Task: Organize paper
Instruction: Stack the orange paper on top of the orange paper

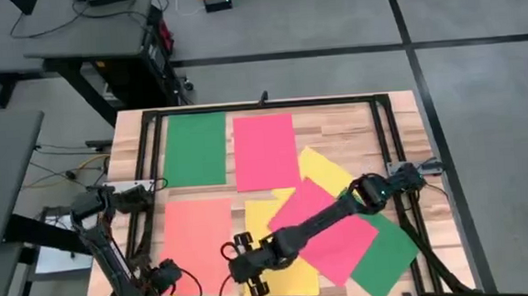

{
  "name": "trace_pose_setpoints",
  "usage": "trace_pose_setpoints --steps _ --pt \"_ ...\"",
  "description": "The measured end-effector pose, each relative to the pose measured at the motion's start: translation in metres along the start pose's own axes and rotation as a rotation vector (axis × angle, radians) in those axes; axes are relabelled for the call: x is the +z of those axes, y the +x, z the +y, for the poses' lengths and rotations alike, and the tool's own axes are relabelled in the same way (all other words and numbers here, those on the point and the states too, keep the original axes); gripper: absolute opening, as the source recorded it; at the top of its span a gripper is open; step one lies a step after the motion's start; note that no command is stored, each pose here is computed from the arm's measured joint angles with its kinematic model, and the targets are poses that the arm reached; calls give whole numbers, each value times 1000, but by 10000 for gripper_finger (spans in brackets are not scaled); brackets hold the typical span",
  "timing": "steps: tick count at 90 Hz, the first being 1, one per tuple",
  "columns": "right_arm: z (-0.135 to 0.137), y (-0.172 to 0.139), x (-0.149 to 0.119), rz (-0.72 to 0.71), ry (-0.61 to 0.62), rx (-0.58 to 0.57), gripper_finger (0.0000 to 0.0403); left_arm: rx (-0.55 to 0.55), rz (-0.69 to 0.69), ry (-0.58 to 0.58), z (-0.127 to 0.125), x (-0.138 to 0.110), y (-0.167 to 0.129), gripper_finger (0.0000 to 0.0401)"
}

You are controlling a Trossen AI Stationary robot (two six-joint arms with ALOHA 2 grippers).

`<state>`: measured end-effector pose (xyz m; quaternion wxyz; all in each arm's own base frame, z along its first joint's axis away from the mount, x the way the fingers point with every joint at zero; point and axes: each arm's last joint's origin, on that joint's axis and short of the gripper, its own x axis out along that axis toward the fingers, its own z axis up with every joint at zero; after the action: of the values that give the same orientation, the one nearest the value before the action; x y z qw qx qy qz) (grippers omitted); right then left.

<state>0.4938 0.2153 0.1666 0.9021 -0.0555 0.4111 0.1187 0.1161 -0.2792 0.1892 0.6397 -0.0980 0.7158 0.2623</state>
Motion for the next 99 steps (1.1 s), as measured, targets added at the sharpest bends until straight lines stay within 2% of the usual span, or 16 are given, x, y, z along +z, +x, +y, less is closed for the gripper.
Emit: trace_pose_setpoints --steps 19,38,61,99 --pt "-15 6 -4 42 69 12 0 -133 49 -55 41 1 13 0" --pt "-22 21 -16 105 133 97 0 -278 158 -110 56 7 39 0" --pt "-26 34 -23 125 168 130 0 -242 219 -177 58 18 54 0" --pt "-35 42 -22 80 183 133 0 -271 259 -179 54 29 54 0"
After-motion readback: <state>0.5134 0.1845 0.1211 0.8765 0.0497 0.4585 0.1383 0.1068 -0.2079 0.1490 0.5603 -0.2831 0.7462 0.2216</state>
